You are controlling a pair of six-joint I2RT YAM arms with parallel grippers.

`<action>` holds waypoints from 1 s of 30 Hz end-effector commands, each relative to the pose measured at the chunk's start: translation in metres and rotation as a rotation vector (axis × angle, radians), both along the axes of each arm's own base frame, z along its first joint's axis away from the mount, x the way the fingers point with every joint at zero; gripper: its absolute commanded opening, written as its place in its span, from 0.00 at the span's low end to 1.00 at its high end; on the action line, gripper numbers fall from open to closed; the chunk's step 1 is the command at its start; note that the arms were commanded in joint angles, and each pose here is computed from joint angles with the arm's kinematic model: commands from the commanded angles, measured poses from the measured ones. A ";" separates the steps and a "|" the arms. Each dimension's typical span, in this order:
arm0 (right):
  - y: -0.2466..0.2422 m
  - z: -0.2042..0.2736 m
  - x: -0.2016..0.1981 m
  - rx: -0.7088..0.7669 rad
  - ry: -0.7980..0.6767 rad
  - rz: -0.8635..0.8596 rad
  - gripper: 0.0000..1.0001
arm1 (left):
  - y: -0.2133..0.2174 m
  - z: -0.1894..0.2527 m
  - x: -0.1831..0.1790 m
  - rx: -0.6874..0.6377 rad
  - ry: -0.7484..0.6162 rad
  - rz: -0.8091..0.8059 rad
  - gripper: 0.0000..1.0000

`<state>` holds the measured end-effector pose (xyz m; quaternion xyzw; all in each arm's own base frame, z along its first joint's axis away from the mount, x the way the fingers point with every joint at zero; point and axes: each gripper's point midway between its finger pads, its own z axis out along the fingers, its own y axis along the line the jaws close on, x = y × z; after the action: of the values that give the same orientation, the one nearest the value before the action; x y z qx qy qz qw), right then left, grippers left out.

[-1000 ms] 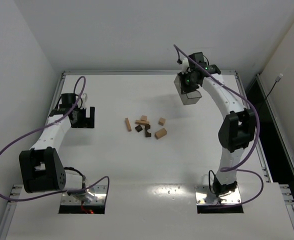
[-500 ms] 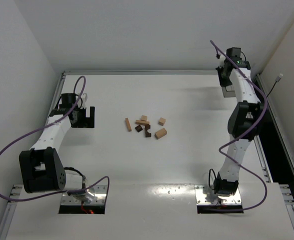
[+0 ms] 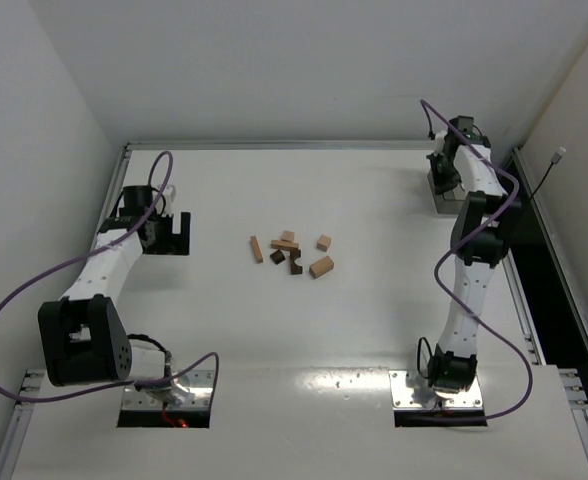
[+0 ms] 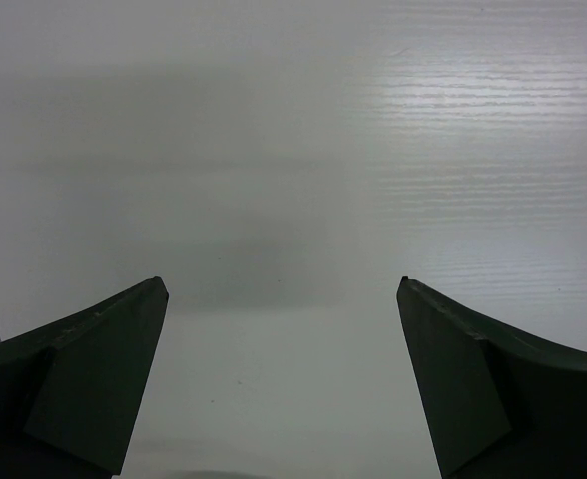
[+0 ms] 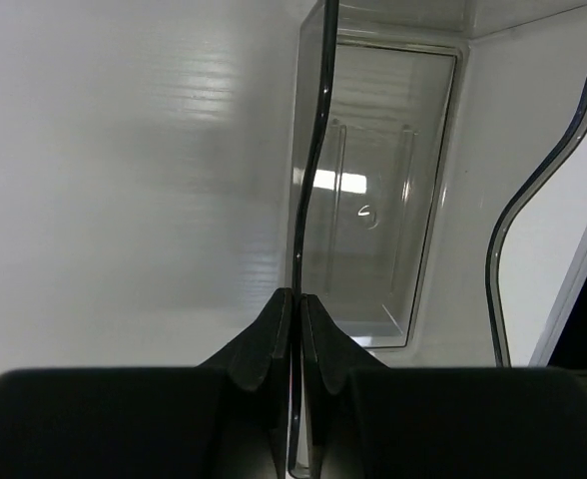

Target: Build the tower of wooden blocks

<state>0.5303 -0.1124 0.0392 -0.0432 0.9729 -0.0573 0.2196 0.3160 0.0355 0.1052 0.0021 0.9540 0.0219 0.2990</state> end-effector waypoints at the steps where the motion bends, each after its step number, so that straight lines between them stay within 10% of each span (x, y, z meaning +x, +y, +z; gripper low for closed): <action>1: -0.006 0.028 0.025 -0.009 -0.110 -0.002 0.04 | -0.003 0.016 0.015 0.001 -0.055 -0.026 1.00; 6: -0.011 0.026 0.026 -0.009 -0.110 -0.011 0.16 | -0.003 0.013 0.021 0.000 -0.042 -0.026 1.00; 11: -0.009 0.037 0.023 0.023 -0.120 -0.001 0.48 | -0.001 0.010 0.021 0.006 -0.031 -0.021 1.00; 21: 0.077 0.162 -0.040 0.150 -0.318 0.296 0.62 | -0.020 0.031 0.008 -0.014 -0.090 -0.139 1.00; 30: 0.160 0.161 -0.135 0.124 -0.275 0.654 0.65 | -0.096 0.042 0.001 -0.012 -0.068 -0.422 0.97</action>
<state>0.4141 0.0439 0.2299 -0.2943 0.8691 0.0572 0.3934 0.3094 -0.0385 0.1303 0.1578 0.9362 -0.0296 0.3128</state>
